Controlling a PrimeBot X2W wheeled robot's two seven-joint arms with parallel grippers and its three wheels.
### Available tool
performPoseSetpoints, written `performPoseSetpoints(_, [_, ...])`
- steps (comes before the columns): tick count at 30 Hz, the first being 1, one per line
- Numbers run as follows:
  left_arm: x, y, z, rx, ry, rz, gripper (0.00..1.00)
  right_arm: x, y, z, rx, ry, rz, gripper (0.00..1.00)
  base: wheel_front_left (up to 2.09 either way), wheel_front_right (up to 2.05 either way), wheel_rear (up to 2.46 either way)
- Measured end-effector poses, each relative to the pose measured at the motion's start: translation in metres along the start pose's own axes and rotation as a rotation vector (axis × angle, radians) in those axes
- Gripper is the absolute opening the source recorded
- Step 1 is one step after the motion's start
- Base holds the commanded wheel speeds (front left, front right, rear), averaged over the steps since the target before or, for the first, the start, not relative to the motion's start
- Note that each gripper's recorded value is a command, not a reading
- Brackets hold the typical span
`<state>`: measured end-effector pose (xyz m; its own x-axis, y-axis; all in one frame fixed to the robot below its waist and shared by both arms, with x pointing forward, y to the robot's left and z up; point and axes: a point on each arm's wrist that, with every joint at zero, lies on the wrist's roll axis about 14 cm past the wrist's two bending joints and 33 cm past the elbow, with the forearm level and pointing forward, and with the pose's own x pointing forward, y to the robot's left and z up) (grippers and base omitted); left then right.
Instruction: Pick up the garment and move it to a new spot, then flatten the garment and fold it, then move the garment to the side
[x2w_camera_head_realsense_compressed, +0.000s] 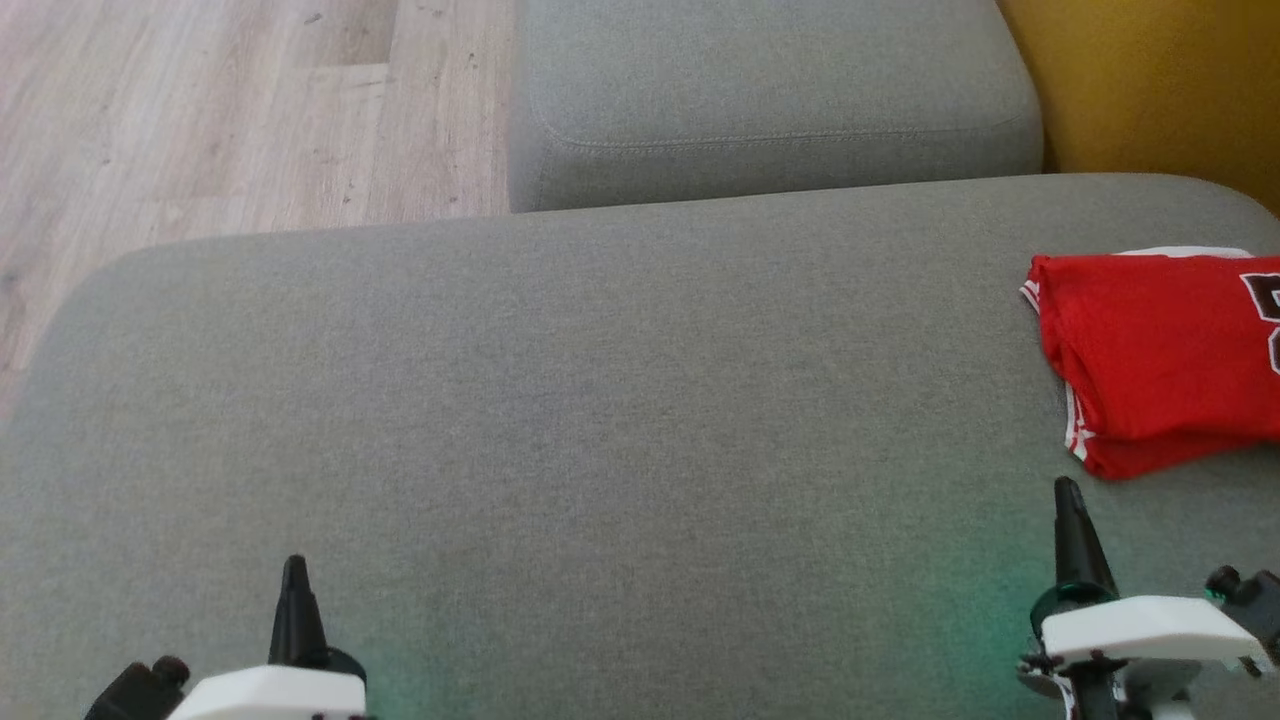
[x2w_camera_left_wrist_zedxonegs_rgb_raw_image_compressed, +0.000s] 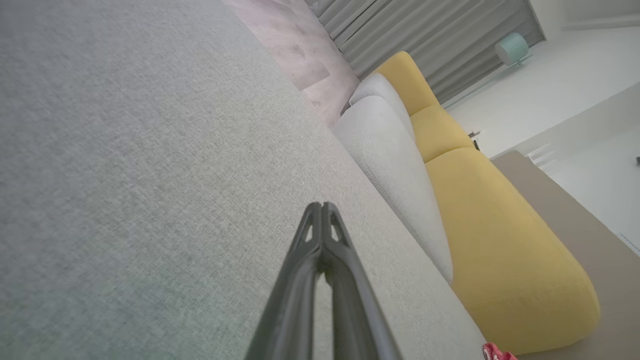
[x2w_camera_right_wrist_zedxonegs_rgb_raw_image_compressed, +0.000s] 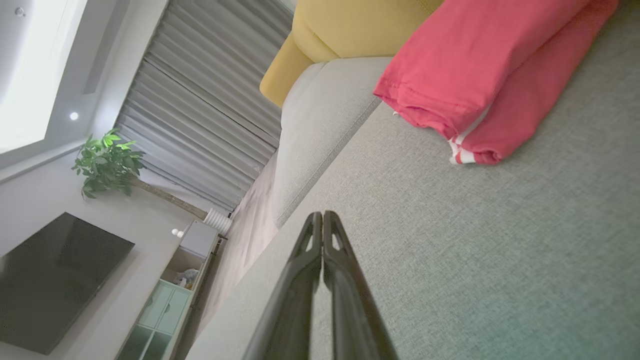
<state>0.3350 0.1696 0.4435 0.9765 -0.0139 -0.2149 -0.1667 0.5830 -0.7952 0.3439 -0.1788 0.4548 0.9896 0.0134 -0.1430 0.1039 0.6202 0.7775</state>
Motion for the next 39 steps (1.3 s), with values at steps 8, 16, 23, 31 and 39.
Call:
performPoseSetpoints(8, [0.004, -0.002, 0.003, -0.089, 0.003, -0.006, 0.00, 0.005, 0.001, 0.006, 0.098, -0.012, -0.002, 0.00, 0.00, 0.00, 0.00])
performPoseSetpoints(16, [0.010, -0.004, 0.009, -0.179, -0.002, -0.016, 0.00, 0.007, -0.002, 0.008, 0.197, -0.013, -0.013, 0.00, 0.00, 0.00, 0.00])
performPoseSetpoints(23, [0.013, -0.007, 0.013, -0.259, -0.002, -0.029, 0.00, 0.011, 0.000, 0.014, 0.284, -0.023, -0.007, 0.00, 0.00, 0.00, 0.00])
performPoseSetpoints(31, [0.017, -0.008, 0.018, -0.338, -0.007, -0.039, 0.00, 0.014, 0.000, 0.018, 0.370, -0.030, -0.005, 0.00, 0.00, 0.00, 0.00])
performPoseSetpoints(39, [0.022, -0.013, 0.023, -0.425, -0.007, -0.061, 0.00, 0.016, -0.002, 0.022, 0.469, -0.036, -0.003, 0.00, 0.00, 0.00, 0.00])
